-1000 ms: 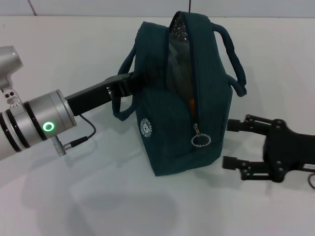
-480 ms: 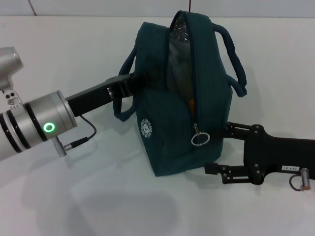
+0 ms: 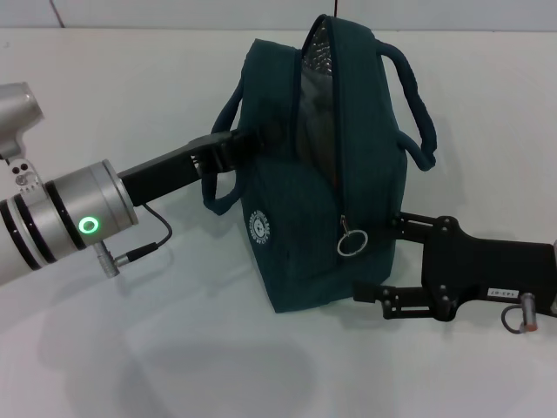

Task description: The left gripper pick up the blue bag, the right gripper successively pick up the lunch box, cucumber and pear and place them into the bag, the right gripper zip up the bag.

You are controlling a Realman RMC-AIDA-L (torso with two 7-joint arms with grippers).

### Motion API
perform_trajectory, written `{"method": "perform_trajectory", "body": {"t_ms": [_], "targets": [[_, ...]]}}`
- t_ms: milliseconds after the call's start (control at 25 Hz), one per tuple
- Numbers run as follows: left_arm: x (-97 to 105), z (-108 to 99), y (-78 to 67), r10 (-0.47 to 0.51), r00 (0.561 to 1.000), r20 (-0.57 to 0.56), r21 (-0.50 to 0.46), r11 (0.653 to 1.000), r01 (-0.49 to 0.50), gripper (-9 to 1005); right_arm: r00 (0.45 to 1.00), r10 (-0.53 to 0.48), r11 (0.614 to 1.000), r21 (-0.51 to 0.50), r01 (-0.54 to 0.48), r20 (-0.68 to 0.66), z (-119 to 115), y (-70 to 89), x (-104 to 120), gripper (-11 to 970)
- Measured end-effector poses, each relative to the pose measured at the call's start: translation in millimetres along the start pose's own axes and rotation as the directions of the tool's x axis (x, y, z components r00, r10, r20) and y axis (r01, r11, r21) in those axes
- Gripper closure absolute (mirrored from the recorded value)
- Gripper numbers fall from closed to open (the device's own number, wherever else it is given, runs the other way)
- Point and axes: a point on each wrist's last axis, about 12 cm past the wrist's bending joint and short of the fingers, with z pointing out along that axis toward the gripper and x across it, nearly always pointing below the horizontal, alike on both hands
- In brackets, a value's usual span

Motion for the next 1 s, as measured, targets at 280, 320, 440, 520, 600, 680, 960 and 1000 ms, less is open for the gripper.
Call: {"method": "perform_trajectory", "body": {"t_ms": [280, 320, 440, 520, 600, 680, 960, 1000], "targets": [[0.0, 0.0, 0.0, 0.0, 1.0, 0.0, 0.0, 1.0, 0.0, 959, 1.0, -0.006, 1.0, -0.011, 0.006, -0.014, 4.2, -0.6, -0.3, 147], [0.0, 0.0, 0.0, 0.0, 1.0, 0.0, 0.0, 1.0, 0.0, 959, 1.0, -0.006, 1.0, -0.01, 0.006, -0.012, 4.2, -0.8, -0.5, 147], [0.0, 0.0, 0.0, 0.0, 1.0, 0.0, 0.0, 1.0, 0.0, 960, 1.0, -0.007, 1.0, -0.003, 0.007, -0.007, 4.4, -1.6, -1.2, 207], [-0.1, 0.0, 0.0, 0.0, 1.0, 0.0, 0.0, 1.0, 0.0, 960, 1.0, -0.007, 1.0, 0.002, 0.007, -0.008, 4.6, -2.4, -1.2, 247], [-0.5, 0.5, -0.1, 0.001, 1.0, 0.0, 0.001, 1.0, -0.001, 960, 1.0, -0.007, 1.0, 0.008, 0.008, -0.011, 4.8, -3.3, -1.1, 312], [-0.9, 0.9, -0.2, 0.002, 1.0, 0.0, 0.002, 1.0, -0.002, 960, 1.0, -0.005, 1.0, 0.013, 0.006, -0.015, 4.8, -3.9, -0.7, 368], [-1.3, 1.3, -0.1, 0.003, 1.0, 0.001, 0.002, 1.0, -0.003, 960, 1.0, -0.007, 1.0, 0.021, 0.007, -0.018, 9.0, -5.7, -1.3, 440], [-1.3, 1.2, -0.1, 0.003, 1.0, 0.001, 0.001, 1.0, -0.003, 960, 1.0, -0.009, 1.0, 0.018, 0.009, -0.024, 10.8, -5.7, -1.0, 451]]}}
